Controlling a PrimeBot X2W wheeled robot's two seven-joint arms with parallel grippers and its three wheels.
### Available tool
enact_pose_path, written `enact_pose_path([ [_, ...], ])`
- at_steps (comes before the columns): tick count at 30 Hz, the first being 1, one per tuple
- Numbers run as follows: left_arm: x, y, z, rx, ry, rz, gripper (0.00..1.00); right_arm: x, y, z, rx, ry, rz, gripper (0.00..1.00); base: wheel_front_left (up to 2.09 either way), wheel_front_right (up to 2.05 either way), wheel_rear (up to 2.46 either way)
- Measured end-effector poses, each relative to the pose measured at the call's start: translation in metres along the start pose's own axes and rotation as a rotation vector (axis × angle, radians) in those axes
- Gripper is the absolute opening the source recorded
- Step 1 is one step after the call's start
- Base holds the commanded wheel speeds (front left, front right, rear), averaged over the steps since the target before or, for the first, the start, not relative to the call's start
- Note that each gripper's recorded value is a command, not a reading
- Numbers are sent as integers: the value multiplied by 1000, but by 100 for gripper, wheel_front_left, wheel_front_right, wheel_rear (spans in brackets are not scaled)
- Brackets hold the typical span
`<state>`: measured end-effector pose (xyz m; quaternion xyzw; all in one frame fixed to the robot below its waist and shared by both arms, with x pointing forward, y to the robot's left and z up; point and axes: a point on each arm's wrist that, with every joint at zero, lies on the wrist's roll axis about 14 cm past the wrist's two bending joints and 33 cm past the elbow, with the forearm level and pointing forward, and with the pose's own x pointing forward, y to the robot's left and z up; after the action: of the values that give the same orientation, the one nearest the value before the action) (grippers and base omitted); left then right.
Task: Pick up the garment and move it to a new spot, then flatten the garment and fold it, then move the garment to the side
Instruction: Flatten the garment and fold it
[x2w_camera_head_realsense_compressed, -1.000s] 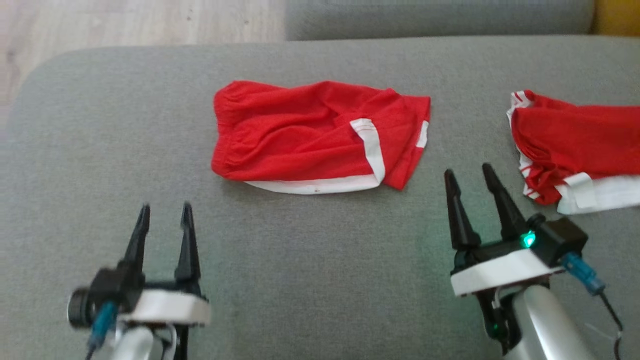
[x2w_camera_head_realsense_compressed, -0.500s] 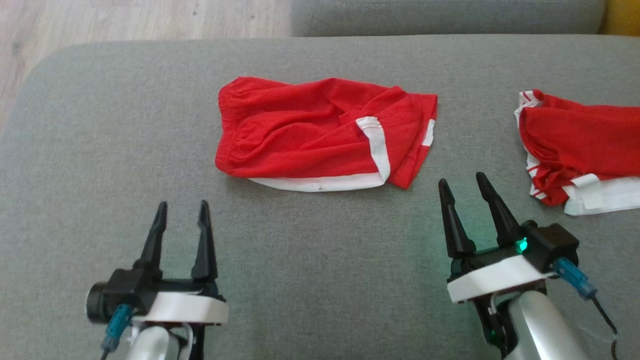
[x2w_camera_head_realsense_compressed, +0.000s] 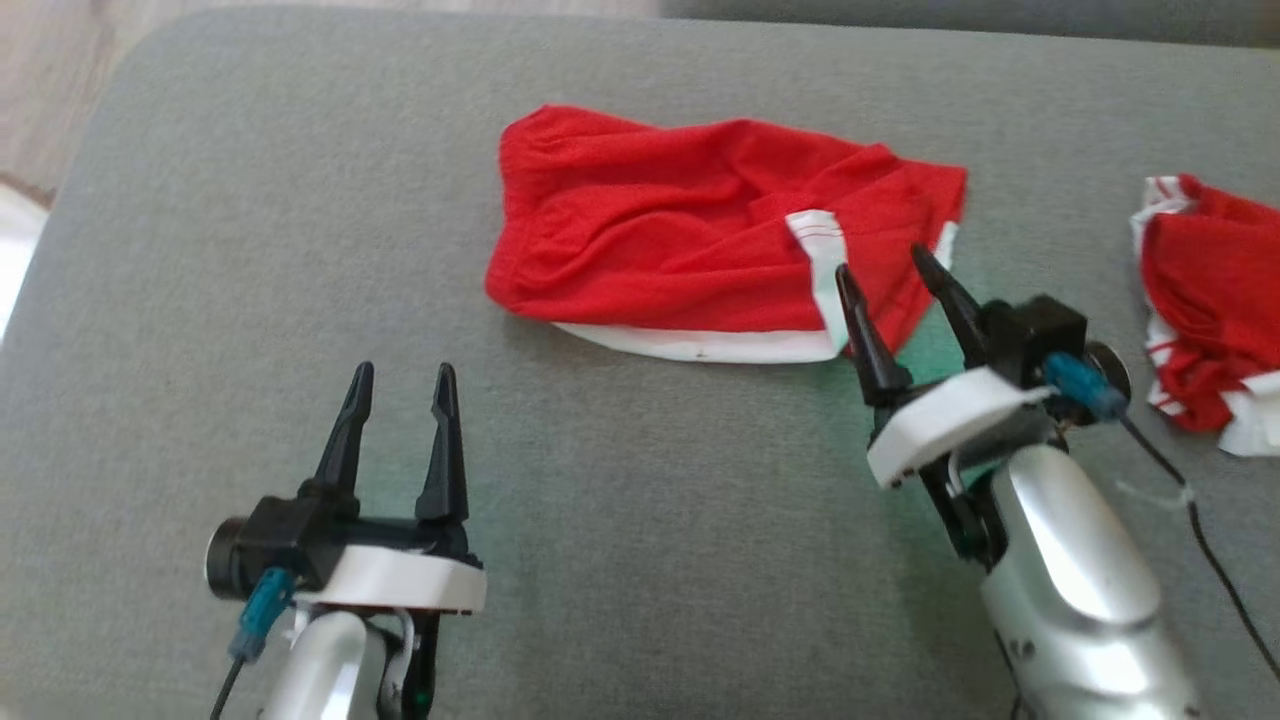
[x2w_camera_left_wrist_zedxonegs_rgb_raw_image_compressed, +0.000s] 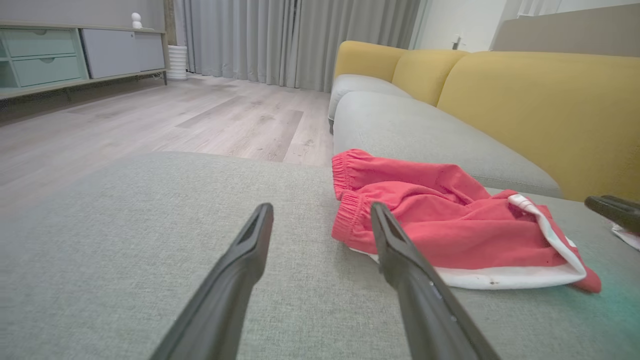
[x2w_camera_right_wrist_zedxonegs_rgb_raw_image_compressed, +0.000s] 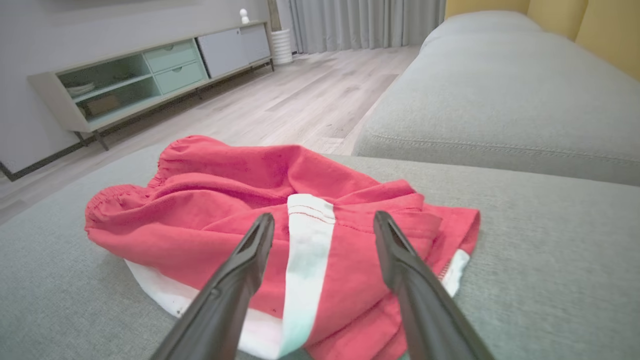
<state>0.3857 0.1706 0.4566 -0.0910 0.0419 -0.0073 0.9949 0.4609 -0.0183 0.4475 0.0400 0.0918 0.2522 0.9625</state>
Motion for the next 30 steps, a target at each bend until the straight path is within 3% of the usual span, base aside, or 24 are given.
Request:
enact_pose_path([
  [7, -1, 15, -3, -1, 13, 45, 100, 38, 7, -15, 1, 88, 46, 100, 0, 0, 0],
  [14, -6, 25, -7, 2, 26, 79, 100, 49, 6, -40, 6, 185, 49, 100, 0, 0, 0],
  [15, -6, 26, -7, 2, 27, 81, 100, 49, 6, -44, 7, 198, 48, 74, 0, 0, 0],
  [16, -6, 26, -7, 2, 28, 81, 100, 49, 5, -46, 7, 205, 46, 7, 0, 0, 0],
  [17, -6, 26, -7, 2, 27, 81, 100, 49, 4, -45, 6, 203, 44, 0, 0, 0, 0],
  [25, -1, 15, -4, -5, 16, 50, 100, 42, -16, -20, 75, 81, -27, 0, 0, 0, 0],
  [30, 5, 1, 1, -11, -2, 10, 100, 15, -41, -6, 153, -8, -122, 0, 0, 0, 0],
])
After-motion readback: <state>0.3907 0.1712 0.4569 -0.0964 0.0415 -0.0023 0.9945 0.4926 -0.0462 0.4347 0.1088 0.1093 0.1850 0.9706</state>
